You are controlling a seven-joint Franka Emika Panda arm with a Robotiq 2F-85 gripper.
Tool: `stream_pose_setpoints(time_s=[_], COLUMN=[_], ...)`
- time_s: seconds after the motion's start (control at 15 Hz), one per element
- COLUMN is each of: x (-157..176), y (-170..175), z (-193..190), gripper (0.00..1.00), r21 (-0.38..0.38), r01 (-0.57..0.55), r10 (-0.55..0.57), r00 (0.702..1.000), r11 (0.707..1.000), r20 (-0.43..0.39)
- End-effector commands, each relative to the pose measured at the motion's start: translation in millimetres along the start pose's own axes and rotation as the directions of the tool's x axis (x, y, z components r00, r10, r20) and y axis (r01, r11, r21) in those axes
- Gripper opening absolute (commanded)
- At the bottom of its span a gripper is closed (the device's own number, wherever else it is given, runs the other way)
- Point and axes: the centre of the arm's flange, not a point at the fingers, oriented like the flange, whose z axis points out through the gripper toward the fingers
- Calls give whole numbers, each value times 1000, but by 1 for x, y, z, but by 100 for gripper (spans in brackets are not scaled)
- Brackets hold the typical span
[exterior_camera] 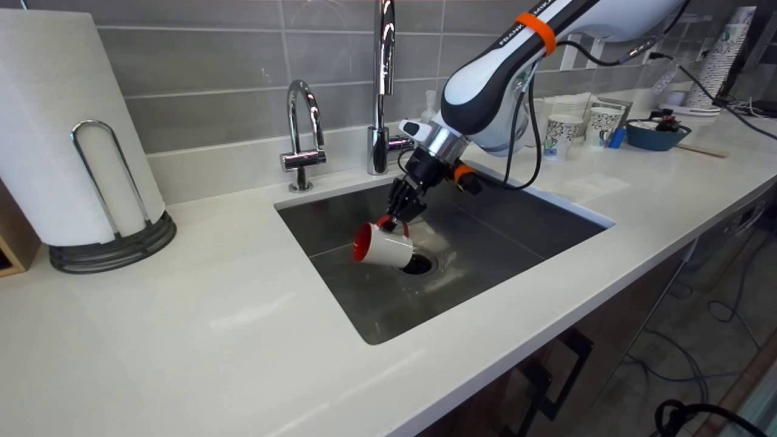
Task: Move the mug to the right side of the sink
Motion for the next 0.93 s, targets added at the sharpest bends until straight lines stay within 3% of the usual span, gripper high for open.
stream_pose_setpoints(time_s=[0.0, 0.87], x=[-7, -29], y=[1, -3], z=[3, 11], gripper=[5, 5], r21=[-6, 8], r01=[8, -20], r10=[-8, 20], r00=[998, 1000], r11=[1000, 1000], r20=[-61, -8])
